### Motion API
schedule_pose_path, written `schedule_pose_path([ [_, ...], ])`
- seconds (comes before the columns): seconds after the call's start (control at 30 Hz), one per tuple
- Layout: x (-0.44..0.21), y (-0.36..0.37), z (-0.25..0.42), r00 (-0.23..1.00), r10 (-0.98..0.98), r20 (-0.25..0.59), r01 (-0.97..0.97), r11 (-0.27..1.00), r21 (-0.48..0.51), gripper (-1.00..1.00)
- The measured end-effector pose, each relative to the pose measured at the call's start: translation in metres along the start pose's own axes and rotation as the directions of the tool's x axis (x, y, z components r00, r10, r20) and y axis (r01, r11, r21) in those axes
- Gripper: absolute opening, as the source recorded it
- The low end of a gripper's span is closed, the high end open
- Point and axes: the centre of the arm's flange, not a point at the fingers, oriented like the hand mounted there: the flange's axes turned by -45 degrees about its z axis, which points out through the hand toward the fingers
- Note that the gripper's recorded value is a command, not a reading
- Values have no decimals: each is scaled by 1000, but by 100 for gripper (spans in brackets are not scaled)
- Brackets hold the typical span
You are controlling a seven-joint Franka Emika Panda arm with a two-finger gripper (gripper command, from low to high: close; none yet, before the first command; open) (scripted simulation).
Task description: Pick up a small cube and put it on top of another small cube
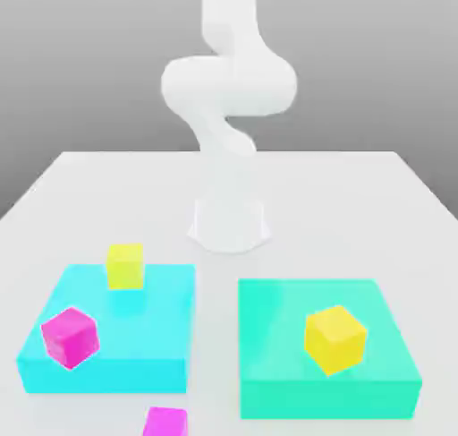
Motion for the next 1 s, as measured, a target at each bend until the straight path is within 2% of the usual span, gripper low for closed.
schedule_pose_path([
  [0.23, -10, 17, 130, 983, 18, 182, -18, 1000, -3, 0],
  [0.47, -52, 36, 250, 935, 40, 353, -36, 999, -16, 0],
  [0.9, -204, 73, 432, 767, 81, 636, -54, 997, -62, 0],
  [1.0, -239, 78, 464, 743, 86, 663, -54, 996, -68, 0],
])
